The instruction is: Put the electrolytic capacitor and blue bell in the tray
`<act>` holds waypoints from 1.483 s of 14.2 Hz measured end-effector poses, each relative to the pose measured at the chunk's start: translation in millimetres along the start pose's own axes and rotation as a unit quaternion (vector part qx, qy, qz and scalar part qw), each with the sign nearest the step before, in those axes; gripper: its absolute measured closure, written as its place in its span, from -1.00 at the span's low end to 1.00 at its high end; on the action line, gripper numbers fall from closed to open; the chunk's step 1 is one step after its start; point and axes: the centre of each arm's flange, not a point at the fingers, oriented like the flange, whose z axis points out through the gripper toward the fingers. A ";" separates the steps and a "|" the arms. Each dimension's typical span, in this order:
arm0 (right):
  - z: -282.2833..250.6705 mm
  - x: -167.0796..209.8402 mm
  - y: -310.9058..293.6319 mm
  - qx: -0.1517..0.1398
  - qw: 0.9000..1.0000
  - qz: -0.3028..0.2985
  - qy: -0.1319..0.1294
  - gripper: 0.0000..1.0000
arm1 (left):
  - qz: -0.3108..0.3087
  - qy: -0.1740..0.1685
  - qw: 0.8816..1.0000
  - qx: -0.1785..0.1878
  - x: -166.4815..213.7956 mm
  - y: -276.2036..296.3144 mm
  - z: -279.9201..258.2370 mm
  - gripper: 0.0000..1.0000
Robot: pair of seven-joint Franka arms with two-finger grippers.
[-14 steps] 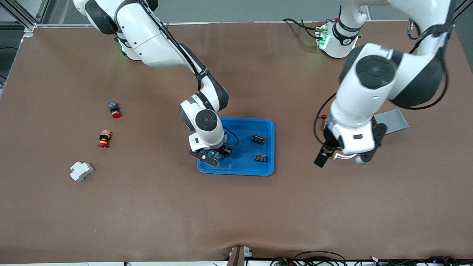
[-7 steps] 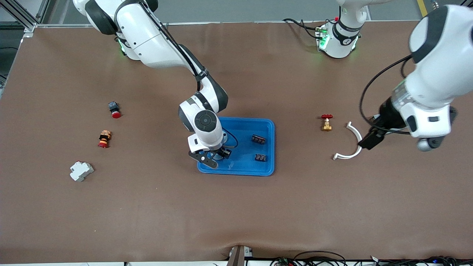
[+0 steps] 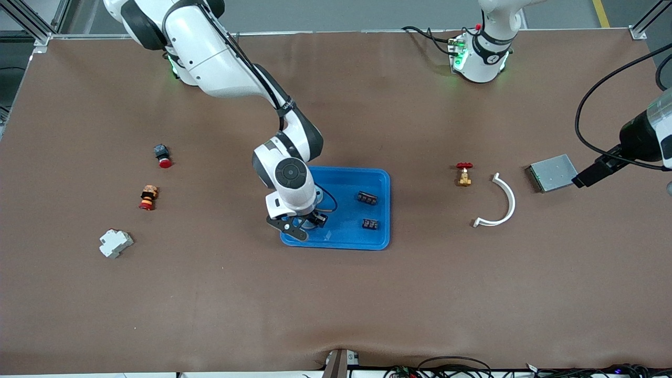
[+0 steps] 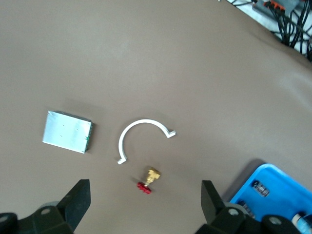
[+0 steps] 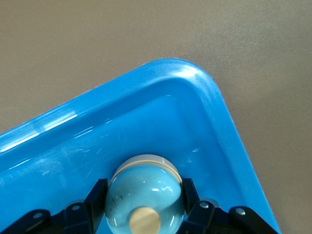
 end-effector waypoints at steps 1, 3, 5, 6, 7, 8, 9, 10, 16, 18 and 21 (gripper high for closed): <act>1.8 -0.1 0.2 -0.001 1.000 -0.001 0.001 -0.33 | 0.021 0.001 1.000 0.002 -0.3 -3.5 -1.9 -1.00; 1.5 0.8 -0.5 -0.002 1.000 -0.003 0.004 -0.34 | 0.061 0.004 0.998 0.010 -2.2 -15.4 -6.5 -1.00; 3.8 1.2 -0.2 -0.003 1.000 -0.004 0.004 -0.45 | 0.092 0.009 0.996 0.018 -6.4 -28.6 -14.0 -1.00; 4.4 0.6 -0.6 -0.003 1.000 -0.004 0.004 -0.52 | 0.108 0.011 0.994 0.020 -8.6 -35.0 -17.5 -1.00; 4.4 -0.4 -1.5 -0.003 1.000 -0.005 0.004 -0.72 | 0.123 0.011 0.992 0.022 -10.4 -41.0 -19.6 -1.00; 2.8 -1.4 -3.1 -0.004 1.000 -0.006 0.003 -0.89 | 0.132 0.011 0.991 0.023 -12.1 -45.6 -21.2 -1.00; -1.5 -2.1 -5.4 -0.009 1.000 -0.008 0.001 -1.00 | 0.136 0.011 0.990 0.024 -13.7 -49.4 -22.5 -1.00; -8.7 -2.5 -8.7 -0.016 1.000 -0.008 -0.003 -1.00 | 0.137 0.011 0.990 0.024 -15.6 -51.4 -23.8 -1.00; -98.8 16.8 -18.2 -0.071 0.995 -0.057 -0.036 -1.00 | 0.157 0.011 0.987 0.024 -35.3 -34.5 -30.6 -1.00; -139.6 52.0 -2.8 -0.057 0.994 -0.089 -0.031 -1.00 | 0.159 0.006 0.987 0.026 -37.8 -34.0 -30.5 -1.00; -191.2 115.1 47.3 -0.055 0.989 -0.131 -0.038 -1.00 | 0.156 0.001 0.987 0.028 -38.7 -37.5 -31.1 -1.00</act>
